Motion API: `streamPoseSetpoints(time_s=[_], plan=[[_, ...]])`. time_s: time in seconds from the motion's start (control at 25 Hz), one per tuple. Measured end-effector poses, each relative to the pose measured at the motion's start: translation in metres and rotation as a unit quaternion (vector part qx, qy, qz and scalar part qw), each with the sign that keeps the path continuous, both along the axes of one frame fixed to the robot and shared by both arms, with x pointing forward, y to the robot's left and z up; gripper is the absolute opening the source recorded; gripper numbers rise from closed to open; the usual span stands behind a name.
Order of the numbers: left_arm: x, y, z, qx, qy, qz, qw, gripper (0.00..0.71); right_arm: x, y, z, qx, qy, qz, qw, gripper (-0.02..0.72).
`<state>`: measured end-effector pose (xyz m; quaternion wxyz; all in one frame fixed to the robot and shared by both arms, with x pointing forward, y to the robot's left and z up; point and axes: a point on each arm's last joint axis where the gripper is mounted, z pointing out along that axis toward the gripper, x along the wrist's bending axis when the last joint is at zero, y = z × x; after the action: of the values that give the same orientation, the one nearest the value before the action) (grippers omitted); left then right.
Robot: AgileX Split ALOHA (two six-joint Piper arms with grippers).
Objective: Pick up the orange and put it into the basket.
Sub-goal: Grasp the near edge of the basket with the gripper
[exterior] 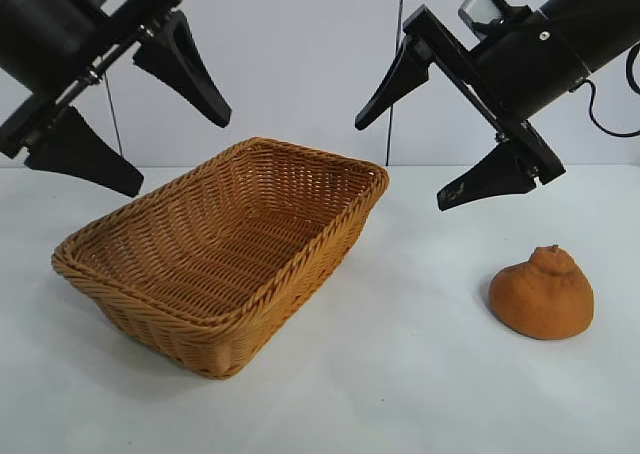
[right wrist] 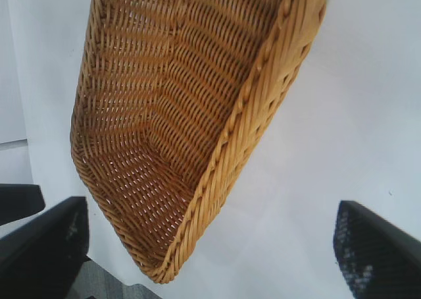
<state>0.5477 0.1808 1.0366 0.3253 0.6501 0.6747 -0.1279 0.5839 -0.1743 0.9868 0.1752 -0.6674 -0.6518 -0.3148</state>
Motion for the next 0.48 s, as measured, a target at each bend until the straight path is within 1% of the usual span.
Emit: streamPoseSetpoints(time_s=[0.12,0.28,0.36,0.48], plan=[[-0.009,0.008,0.012,0.024,0.010,0.030,0.999,0.631,0.000,0.000,0.000,0.000,0.000,0.000,1.000,0.694],[-0.017,0.016,0.017,0.046,0.055,0.100,0.992,0.631,0.000,0.000,0.000,0.000,0.000,0.000,1.000,0.694],[-0.018,0.015,0.016,0.056,0.071,0.125,0.988,0.631,0.000,0.000,0.000,0.000,0.000,0.000,1.000,0.694],[-0.023,0.004,0.014,0.067,0.092,0.150,0.982,0.631,0.000,0.000,0.000,0.000,0.000,0.000,1.000,0.694]])
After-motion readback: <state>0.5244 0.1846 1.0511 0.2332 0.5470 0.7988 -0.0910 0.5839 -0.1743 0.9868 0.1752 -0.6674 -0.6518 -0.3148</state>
